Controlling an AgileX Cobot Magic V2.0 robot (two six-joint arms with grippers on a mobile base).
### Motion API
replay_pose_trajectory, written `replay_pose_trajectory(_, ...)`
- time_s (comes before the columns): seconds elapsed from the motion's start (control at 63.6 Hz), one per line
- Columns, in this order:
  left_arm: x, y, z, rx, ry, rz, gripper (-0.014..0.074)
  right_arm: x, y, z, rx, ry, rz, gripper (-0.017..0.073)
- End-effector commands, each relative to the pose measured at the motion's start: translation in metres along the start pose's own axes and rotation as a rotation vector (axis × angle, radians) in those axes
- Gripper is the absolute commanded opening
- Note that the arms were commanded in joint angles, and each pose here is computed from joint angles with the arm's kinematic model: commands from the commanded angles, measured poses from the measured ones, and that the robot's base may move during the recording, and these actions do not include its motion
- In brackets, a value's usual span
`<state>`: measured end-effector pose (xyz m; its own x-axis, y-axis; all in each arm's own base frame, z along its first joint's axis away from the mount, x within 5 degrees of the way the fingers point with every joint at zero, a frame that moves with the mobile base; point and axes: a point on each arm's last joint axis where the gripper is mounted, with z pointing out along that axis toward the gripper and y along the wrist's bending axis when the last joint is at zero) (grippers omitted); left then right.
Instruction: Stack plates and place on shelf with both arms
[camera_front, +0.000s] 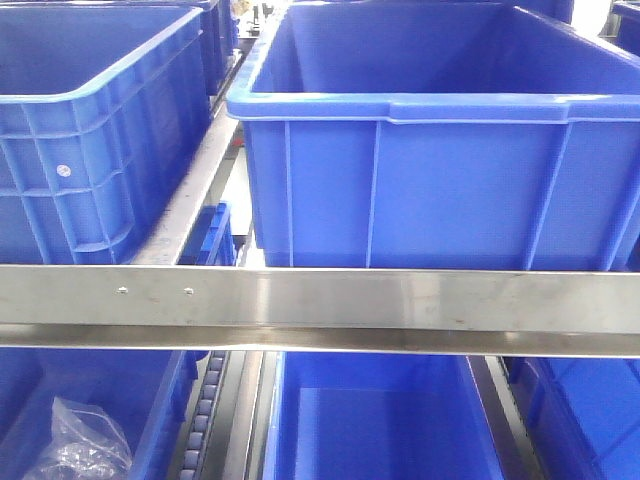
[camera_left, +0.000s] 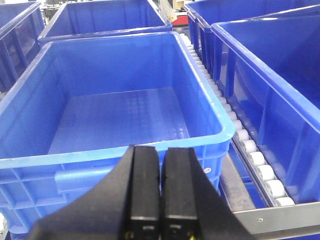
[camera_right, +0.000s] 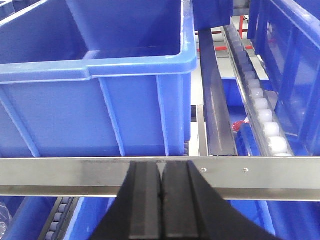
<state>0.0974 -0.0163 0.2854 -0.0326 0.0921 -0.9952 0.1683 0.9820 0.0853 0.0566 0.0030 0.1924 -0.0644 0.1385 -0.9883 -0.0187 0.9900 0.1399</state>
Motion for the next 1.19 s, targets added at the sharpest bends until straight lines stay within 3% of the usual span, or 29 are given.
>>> replay_pose_trajectory(0.0,-0.018,0.001,-0.001,-0.008,-0.11,-0.012,0.0083,-0.008,-0.002,-0.002,0.02,-0.106,-0.019,0.0031)
replay_pose_trajectory(0.126,-0.011,0.001,0.0,-0.01,-0.095,-0.012,0.0083,-0.008,-0.002,-0.002,0.02,-0.106,-0.019,0.0031)
replay_pose_trajectory(0.33,0.027,0.007,-0.012,-0.127,-0.2,-0.006,0.0083,-0.008,-0.002,-0.002,0.02,-0.104,-0.019,0.0031)
replay_pose_trajectory(0.471,0.052,0.007,-0.022,-0.16,-0.205,-0.003,0.0083,-0.008,-0.002,-0.002,0.02,-0.104,-0.019,0.0031)
replay_pose_trajectory(0.566,0.066,0.004,-0.026,-0.15,-0.195,-0.005,0.0083,-0.008,-0.002,-0.002,0.02,-0.102,-0.019,0.0031)
replay_pose_trajectory(0.707,0.077,0.0,-0.028,-0.109,-0.076,-0.012,0.0083,-0.008,-0.002,-0.002,0.019,-0.099,-0.019,0.0031)
replay_pose_trajectory(1.179,0.084,-0.002,-0.04,-0.097,-0.056,-0.013,0.0083,-0.008,-0.002,-0.002,0.019,-0.099,-0.019,0.0031)
